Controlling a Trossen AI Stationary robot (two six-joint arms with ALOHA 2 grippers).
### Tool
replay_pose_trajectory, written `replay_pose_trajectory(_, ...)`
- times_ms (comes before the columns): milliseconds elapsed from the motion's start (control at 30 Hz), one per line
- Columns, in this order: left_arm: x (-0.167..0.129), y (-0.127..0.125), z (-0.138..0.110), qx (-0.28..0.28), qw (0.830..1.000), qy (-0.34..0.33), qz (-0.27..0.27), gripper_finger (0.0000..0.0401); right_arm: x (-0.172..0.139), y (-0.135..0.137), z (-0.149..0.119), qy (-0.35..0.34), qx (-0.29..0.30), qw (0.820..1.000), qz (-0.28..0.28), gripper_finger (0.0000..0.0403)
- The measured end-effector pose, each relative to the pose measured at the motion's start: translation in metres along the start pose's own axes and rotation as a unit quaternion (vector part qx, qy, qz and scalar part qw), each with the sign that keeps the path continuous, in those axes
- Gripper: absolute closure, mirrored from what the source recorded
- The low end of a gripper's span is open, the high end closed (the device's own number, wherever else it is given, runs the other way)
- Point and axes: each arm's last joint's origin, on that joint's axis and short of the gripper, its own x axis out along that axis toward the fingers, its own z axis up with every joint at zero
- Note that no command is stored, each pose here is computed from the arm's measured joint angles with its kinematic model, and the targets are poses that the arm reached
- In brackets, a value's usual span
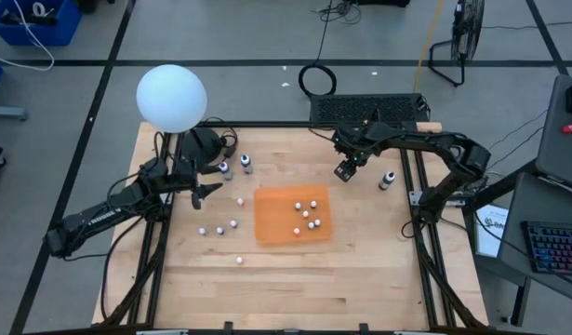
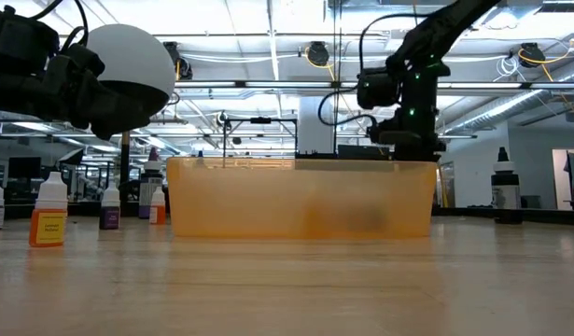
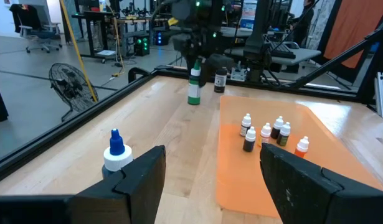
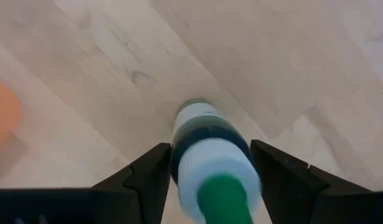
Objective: Pick & Place food coloring
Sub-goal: Put the large green food coloring bottle into the orange bin
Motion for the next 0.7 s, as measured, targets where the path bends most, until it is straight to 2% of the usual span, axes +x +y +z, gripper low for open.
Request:
replay_pose_trajectory(233, 0.0000, 0.0000, 0.0000, 0.000, 1.000, 0.000, 0.000, 0.0144, 0.0130, 0.0014, 0.0017, 0.023, -0.007, 1.000, -0.004, 0.0202)
replay_pose_trajectory(700, 0.0000, 0.0000, 0.0000, 0.000, 1.000, 0.000, 0.000, 0.0144, 0.0059, 0.0014, 0.0061, -0.016, -0.008, 1.000, 0.003, 0.0204)
